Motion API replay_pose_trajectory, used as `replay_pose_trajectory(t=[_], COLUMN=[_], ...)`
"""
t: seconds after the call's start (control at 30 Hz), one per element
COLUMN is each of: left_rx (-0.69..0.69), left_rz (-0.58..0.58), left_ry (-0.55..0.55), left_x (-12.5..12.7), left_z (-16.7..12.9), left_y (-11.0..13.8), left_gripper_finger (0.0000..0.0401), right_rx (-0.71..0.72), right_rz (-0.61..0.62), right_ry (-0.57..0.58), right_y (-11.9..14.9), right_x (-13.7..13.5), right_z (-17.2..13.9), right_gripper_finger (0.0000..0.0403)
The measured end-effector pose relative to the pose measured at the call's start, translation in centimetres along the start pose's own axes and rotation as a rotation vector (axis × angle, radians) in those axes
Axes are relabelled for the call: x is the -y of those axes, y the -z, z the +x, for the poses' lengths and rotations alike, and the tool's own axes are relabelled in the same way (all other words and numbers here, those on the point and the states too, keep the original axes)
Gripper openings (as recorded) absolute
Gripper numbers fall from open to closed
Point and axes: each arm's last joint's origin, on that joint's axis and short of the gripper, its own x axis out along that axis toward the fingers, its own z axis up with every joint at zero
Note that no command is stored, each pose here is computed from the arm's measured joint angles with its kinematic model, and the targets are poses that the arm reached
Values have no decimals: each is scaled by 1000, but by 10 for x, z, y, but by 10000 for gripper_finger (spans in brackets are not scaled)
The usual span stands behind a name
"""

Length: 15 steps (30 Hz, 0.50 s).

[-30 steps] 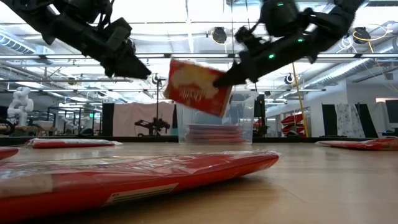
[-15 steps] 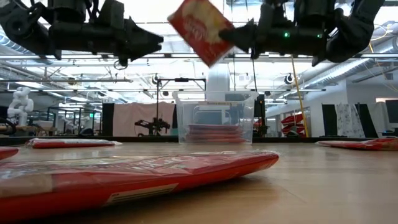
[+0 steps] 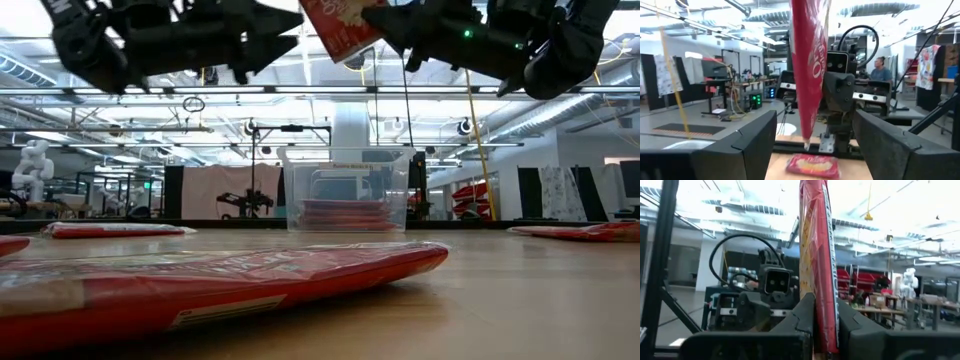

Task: Sort popcorn bags into baskets
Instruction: Put the popcorn bags into the transparent bin

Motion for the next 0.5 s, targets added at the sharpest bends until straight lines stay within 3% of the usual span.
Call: replay_pose_trajectory(t=[0.17, 0.5], left_rx=[13, 52], left_rz=[-3, -11], left_ry=[31, 168], left_x=[2, 7], left_z=[23, 59], left_y=[3, 7], left_gripper_finger=[256, 189], right_rx=[59, 86], right_rz=[-17, -29], right_ry=[-62, -69], right_y=[-6, -8], right_x=[-6, -8], right_z=[0, 0], right_gripper_finger=[18, 18])
